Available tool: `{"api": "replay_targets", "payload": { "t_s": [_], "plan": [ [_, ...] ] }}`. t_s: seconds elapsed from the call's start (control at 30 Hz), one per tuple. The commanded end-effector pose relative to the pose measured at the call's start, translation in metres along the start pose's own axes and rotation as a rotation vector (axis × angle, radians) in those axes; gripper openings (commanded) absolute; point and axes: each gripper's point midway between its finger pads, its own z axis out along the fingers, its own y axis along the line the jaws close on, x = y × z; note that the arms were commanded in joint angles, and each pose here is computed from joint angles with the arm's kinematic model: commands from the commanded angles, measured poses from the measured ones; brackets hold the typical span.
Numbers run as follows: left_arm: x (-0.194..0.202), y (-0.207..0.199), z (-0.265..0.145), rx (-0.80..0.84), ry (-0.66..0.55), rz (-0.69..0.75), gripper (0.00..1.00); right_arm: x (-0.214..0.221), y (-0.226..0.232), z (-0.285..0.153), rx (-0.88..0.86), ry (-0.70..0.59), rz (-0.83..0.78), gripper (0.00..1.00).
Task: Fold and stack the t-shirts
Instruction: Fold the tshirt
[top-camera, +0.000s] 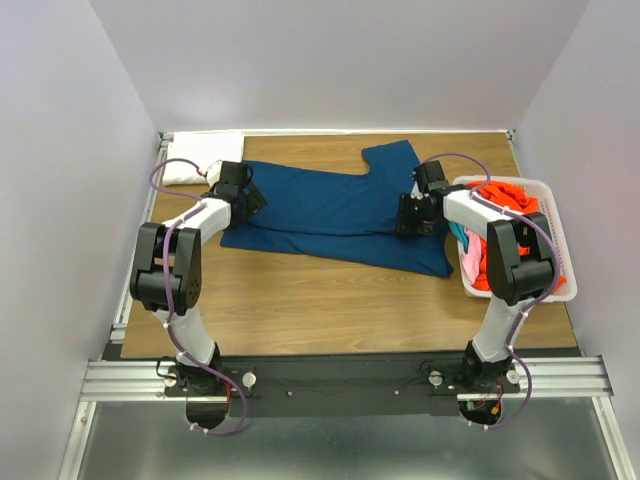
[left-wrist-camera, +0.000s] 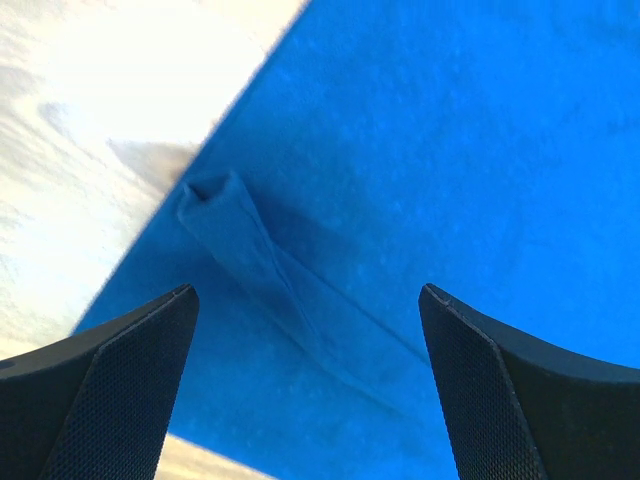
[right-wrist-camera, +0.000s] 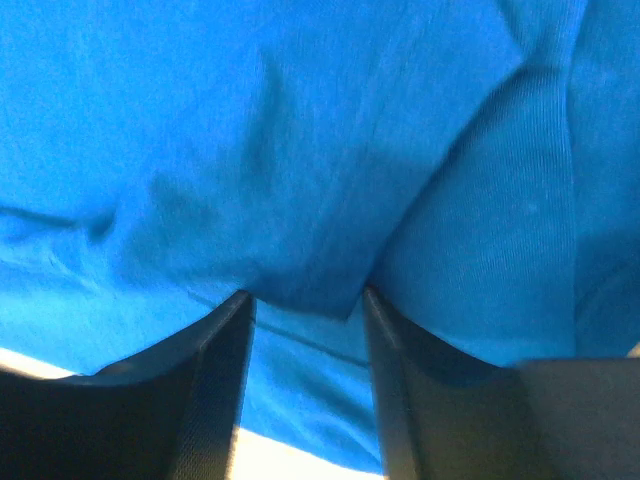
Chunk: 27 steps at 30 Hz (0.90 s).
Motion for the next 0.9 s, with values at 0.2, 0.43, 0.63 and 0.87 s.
{"api": "replay_targets", "payload": {
  "t_s": [0.2,0.43,0.63,0.87],
  "plan": [
    [-0.022,-0.007,0.018,-0.005,-0.05,-0.01,0.98,-0.038,0.002,0.003,0.035,-0.099,-0.014,0.27],
    [-0.033,-0.011,0.024,-0.01,-0.071,-0.025,0.98,-0.071,0.01,0.001,0.026,-0.162,-0.047,0.01],
    [-0.042,-0.014,0.03,-0.013,-0.082,-0.035,0.98,-0.095,0.024,0.012,-0.02,-0.181,-0.081,0.01],
    [-0.059,-0.022,0.026,0.001,-0.107,-0.048,0.98,-0.129,0.025,0.023,0.013,-0.23,-0.107,0.27]
  ]
}}
